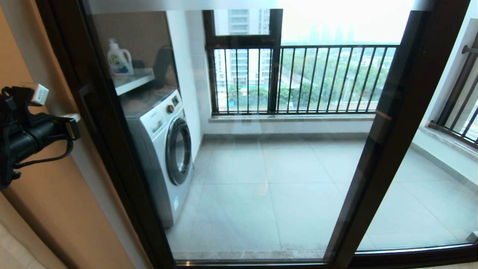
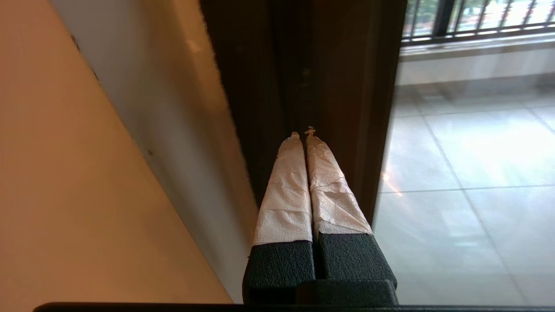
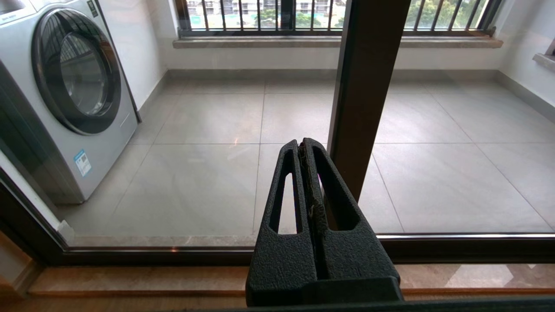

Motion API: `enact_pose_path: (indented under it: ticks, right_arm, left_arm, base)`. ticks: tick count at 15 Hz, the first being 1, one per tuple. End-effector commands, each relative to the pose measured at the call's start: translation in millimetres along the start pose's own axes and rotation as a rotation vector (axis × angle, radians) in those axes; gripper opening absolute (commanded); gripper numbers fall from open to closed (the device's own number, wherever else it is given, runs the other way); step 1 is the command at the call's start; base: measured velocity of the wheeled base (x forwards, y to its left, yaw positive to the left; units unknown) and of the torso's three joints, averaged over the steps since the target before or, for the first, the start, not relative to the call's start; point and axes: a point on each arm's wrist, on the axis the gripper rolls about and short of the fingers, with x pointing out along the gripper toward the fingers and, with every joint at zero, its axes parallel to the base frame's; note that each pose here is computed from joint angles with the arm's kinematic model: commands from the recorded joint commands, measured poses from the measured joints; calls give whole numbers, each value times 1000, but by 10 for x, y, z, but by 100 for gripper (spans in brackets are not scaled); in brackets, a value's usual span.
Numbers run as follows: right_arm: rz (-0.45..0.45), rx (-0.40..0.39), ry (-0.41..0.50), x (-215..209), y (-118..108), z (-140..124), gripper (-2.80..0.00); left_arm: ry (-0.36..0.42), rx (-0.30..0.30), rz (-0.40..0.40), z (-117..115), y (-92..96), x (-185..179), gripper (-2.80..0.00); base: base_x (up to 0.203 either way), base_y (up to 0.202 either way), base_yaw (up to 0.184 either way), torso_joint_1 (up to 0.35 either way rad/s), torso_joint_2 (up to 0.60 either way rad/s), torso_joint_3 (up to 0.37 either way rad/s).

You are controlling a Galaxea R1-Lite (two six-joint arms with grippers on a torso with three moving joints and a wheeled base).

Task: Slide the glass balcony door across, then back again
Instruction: Close the slid door

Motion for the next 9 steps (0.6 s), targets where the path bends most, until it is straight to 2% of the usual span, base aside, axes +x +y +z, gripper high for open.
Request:
enact_pose_path:
  ticks: [1,3,9]
  right_arm:
    - [1,0,4,3,0,-8,-280]
    - [0,0,4,3,0,-8,-280]
    - [1,0,4,3,0,-8,-280]
  left_arm:
    - [28,-4,-5,-206,33,178,-280]
    - [20,-1,-7,-186,34,191,-280]
    - [-8,4,-79,-82,-261,252,-280]
  base:
    - [0,0,0,0,0,0]
    - [0,0,0,0,0,0]
    - [0,0,0,0,0,0]
